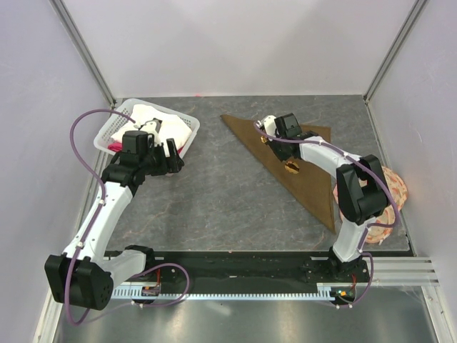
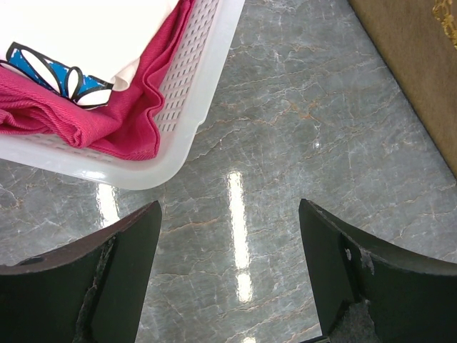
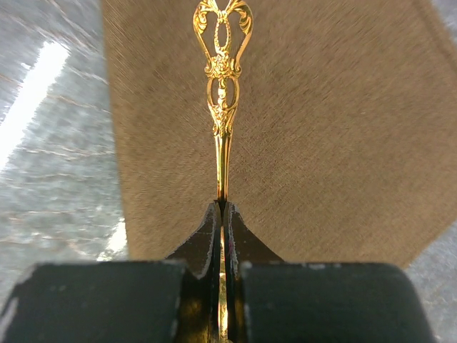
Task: Fold the napkin, place the utensils inside, and roll it up
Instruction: Place the utensil onto the napkin
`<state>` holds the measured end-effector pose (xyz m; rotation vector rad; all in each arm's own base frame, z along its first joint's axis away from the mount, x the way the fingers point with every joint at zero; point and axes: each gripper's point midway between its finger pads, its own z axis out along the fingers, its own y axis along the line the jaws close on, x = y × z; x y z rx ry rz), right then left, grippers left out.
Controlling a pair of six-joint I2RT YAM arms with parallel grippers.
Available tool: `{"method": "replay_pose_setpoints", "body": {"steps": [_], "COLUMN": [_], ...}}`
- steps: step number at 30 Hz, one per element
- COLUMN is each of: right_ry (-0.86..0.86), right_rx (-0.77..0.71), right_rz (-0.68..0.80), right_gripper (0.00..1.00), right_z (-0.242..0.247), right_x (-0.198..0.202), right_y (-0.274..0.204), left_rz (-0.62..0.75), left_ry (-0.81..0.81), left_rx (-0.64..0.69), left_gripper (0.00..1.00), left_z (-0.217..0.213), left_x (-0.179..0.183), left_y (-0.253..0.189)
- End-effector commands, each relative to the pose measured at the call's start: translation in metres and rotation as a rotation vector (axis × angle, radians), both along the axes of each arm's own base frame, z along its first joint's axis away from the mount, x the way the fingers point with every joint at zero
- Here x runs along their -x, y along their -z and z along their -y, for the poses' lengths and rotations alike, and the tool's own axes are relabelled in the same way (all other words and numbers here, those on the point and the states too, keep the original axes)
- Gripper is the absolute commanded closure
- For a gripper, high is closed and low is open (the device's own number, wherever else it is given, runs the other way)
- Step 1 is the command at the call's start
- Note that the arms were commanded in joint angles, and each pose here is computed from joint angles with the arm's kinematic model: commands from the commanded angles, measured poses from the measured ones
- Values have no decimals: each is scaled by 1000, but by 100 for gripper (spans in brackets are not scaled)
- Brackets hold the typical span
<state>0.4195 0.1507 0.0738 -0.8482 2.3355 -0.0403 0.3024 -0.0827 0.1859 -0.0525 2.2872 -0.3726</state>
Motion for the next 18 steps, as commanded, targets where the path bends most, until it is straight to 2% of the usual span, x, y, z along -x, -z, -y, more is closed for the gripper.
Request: {"method": "replay_pose_setpoints", "body": {"steps": [1,18], "right_ry": [-57,-39], "right_rx": [-8,-2], "right_rz": [-2,-108], "right_gripper": [100,100], "right_z": [-3,6], "right_x": [-16,-16], "right_y": [4,40], "left_rz": [33,26], "left_ry": [29,40], "left_rx": [-36,-30], "left_gripper": [15,15], "left_z": [-2,0], "left_x": [-7,-6], "left_y": [0,2]}}
